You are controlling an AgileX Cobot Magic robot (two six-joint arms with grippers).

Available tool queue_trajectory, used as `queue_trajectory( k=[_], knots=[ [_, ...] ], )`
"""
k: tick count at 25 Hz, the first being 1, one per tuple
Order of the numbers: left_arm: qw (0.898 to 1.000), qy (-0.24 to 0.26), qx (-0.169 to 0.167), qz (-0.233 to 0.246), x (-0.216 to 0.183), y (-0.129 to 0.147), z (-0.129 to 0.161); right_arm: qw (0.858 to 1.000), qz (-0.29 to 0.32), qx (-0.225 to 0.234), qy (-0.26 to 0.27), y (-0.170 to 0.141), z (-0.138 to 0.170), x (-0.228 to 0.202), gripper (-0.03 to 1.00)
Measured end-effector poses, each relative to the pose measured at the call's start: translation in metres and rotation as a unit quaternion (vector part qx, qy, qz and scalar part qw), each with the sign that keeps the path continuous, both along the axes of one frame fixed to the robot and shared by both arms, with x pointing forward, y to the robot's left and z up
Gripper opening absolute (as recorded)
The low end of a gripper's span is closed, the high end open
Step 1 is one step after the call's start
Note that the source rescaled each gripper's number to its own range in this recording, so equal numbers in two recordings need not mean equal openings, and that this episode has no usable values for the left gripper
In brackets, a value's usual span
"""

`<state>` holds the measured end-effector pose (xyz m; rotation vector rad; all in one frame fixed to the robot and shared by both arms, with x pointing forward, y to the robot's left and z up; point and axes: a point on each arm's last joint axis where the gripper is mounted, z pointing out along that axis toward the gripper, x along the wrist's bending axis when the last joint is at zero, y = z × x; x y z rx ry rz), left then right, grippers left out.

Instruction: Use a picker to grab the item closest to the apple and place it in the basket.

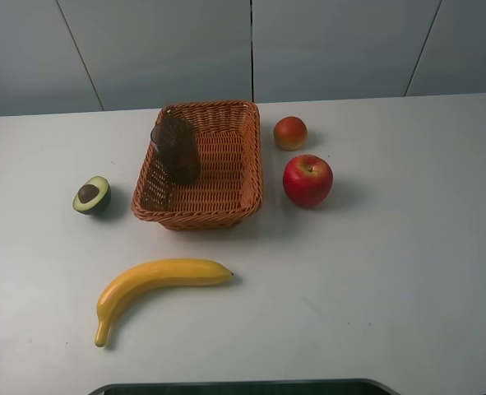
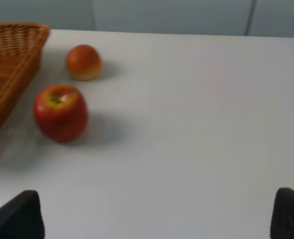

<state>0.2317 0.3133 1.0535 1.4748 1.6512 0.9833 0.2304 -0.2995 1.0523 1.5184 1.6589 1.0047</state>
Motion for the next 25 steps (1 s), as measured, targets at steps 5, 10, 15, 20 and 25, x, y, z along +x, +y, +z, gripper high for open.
queue_trajectory(
  k=[5, 10, 15, 20, 25],
  knots=[
    [1.0, 0.0, 0.0, 0.0, 0.0, 0.0, 0.0, 0.998, -0.068, -0.003, 0.0, 0.0004, 0.0, 0.0001, 0.98],
    [1.0, 0.0, 0.0, 0.0, 0.0, 0.0, 0.0, 0.997, -0.079, -0.003, 0.0, 0.0006, 0.0, 0.0001, 0.98],
    [1.0, 0.0, 0.0, 0.0, 0.0, 0.0, 0.0, 0.997, -0.078, -0.003, -0.001, 0.0006, 0.0001, 0.0002, 0.98],
    [1.0, 0.0, 0.0, 0.0, 0.0, 0.0, 0.0, 0.997, -0.078, -0.003, -0.001, 0.0006, 0.0001, 0.0002, 0.98],
    [1.0, 0.0, 0.0, 0.0, 0.0, 0.0, 0.0, 0.997, -0.078, -0.003, -0.001, 0.0006, 0.0002, 0.0002, 0.98]
  ],
)
